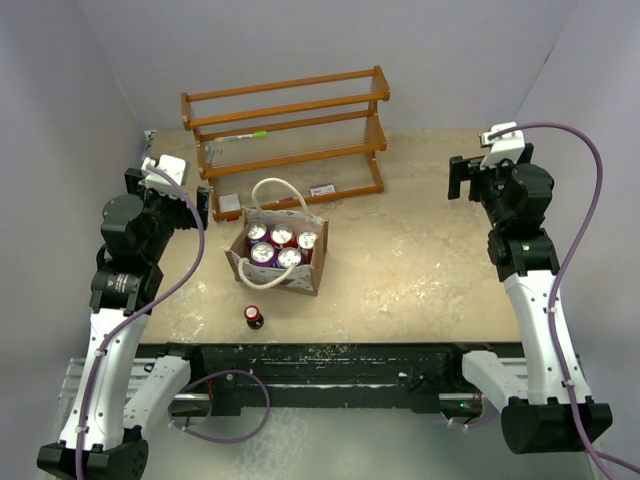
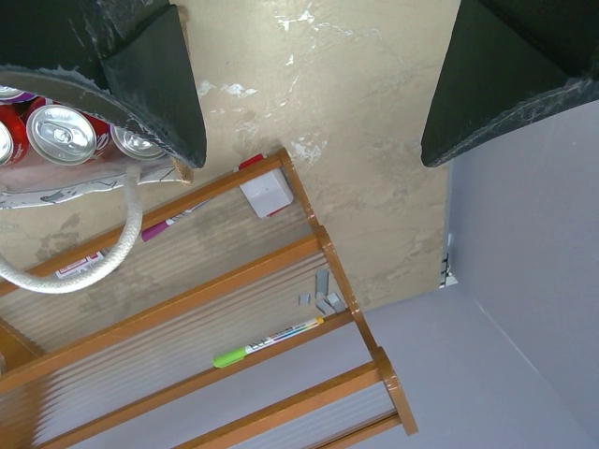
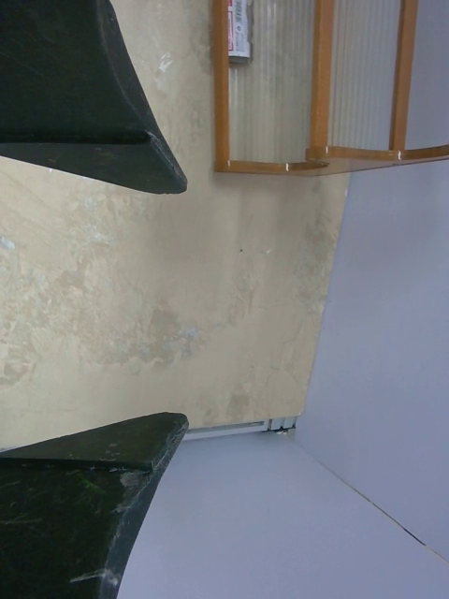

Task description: Place the beverage into the canvas bag

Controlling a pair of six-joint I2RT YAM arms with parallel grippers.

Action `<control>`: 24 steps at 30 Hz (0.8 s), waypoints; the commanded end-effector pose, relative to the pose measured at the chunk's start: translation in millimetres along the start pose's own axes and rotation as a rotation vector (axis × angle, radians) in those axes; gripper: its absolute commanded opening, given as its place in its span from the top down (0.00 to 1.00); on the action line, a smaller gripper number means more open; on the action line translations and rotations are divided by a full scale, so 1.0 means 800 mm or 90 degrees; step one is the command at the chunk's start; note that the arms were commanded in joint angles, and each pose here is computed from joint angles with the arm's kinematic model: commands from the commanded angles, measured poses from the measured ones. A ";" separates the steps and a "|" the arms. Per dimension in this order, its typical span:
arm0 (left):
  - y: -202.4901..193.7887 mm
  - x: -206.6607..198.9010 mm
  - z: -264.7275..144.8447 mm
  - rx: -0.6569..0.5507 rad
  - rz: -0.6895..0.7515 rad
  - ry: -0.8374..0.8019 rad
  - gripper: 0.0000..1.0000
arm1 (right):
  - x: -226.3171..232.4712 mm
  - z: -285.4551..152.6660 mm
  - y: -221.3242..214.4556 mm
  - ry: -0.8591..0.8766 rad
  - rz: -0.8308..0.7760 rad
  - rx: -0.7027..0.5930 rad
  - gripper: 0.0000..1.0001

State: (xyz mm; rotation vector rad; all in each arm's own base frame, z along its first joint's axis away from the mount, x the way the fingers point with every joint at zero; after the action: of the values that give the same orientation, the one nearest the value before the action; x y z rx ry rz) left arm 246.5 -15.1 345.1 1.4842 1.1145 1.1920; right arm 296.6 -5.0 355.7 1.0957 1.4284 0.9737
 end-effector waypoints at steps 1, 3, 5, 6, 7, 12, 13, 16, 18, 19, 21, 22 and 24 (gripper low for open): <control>0.032 0.009 -0.010 -0.053 0.002 0.020 0.01 | -0.008 -0.007 0.020 -0.014 -0.006 -0.035 0.00; 0.032 0.010 -0.012 -0.055 0.002 0.021 0.01 | -0.008 -0.007 0.019 -0.014 -0.007 -0.035 0.00; 0.032 0.009 -0.012 -0.055 0.003 0.018 0.01 | -0.007 -0.007 0.018 -0.013 -0.007 -0.034 0.00; 0.033 0.009 -0.012 -0.055 0.003 0.017 0.01 | -0.008 -0.007 0.018 -0.013 -0.007 -0.034 0.00; 0.033 0.009 -0.012 -0.056 0.003 0.016 0.01 | -0.008 -0.007 0.018 -0.012 -0.007 -0.034 0.00; 0.032 0.009 -0.011 -0.054 0.003 0.016 0.01 | -0.007 -0.006 0.017 -0.011 -0.009 -0.033 0.00; 0.033 0.009 -0.011 -0.055 0.004 0.016 0.01 | -0.007 -0.006 0.017 -0.011 -0.010 -0.033 0.00; 0.033 0.008 -0.011 -0.056 0.004 0.014 0.01 | -0.007 -0.006 0.016 -0.011 -0.010 -0.032 0.00; 0.033 0.008 -0.012 -0.057 0.004 0.015 0.01 | -0.007 -0.005 0.016 -0.011 -0.011 -0.032 0.00; 0.034 0.008 -0.012 -0.057 0.003 0.014 0.01 | -0.007 -0.005 0.016 -0.011 -0.011 -0.033 0.00; 0.033 0.008 -0.012 -0.057 0.003 0.014 0.01 | -0.007 -0.005 0.016 -0.011 -0.012 -0.032 0.00; 0.033 0.008 -0.012 -0.057 0.003 0.013 0.01 | -0.007 -0.005 0.015 -0.011 -0.012 -0.031 0.00; 0.034 0.008 -0.012 -0.058 0.003 0.015 0.01 | -0.007 -0.005 0.016 -0.010 -0.012 -0.032 0.00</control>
State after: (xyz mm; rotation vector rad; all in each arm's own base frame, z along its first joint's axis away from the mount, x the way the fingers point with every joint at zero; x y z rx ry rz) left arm 244.6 -14.9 346.8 1.4787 1.1089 1.1965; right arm 296.6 -5.4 355.8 1.0901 1.4311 0.9683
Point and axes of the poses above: each gripper's point midway between its finger pads, its own z axis out along the fingers, its own x axis along the line the jaws close on, y = z × x, the point moved 5 cm from there along -z, back along the fingers, and after that the axes turned 2 degrees about -z, right-handed, at the moved point
